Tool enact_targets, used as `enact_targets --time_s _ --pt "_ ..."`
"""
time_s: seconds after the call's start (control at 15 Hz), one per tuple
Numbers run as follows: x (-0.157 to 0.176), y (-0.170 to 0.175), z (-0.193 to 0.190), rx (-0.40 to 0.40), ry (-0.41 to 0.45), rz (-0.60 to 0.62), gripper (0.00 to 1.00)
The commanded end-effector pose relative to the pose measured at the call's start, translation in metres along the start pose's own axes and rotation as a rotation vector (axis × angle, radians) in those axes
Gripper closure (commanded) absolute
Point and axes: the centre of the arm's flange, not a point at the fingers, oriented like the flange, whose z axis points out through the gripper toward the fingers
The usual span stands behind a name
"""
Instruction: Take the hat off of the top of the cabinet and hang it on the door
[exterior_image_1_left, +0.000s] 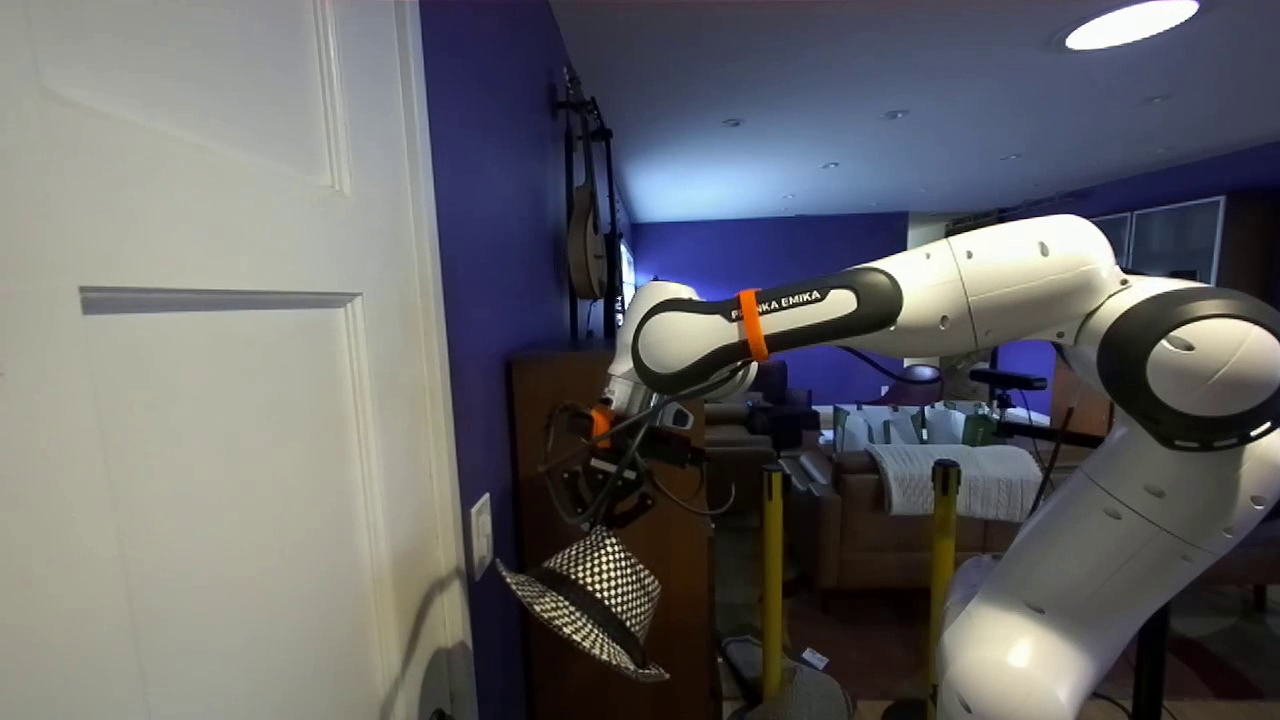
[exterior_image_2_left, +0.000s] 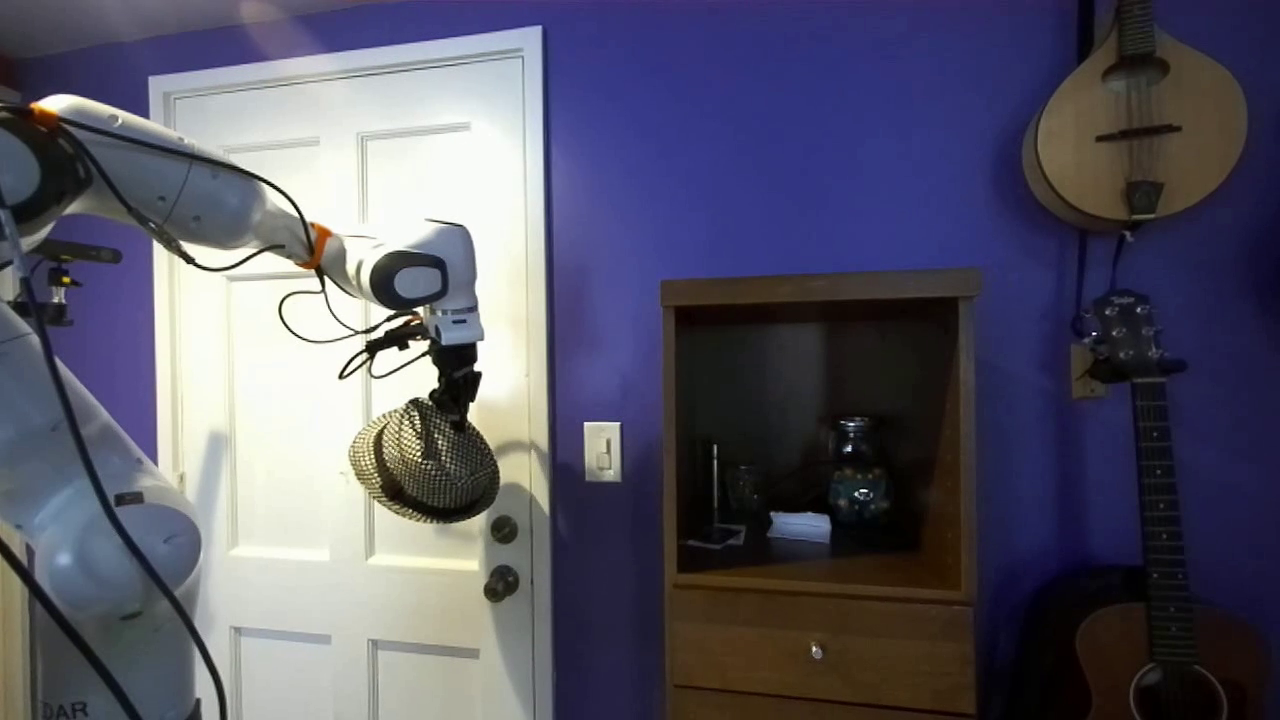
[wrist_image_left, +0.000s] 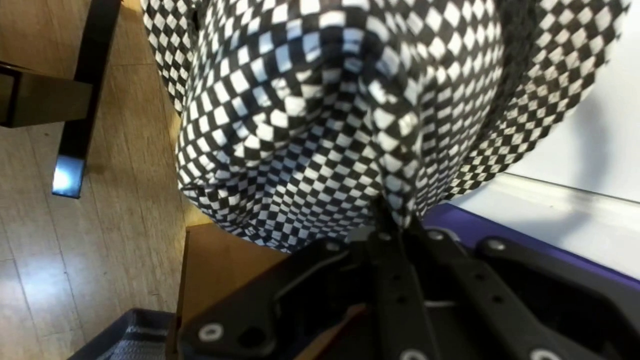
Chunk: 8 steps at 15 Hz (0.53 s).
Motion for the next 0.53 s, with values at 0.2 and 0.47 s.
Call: enact_targets --time_s 0.2,0.47 --pt "0.0 0.0 0.0001 0.0 0.0 0.0 0.96" --pt "-0.0083 -0.0047 0.0053 -0.01 -0.018 -0.024 0.99"
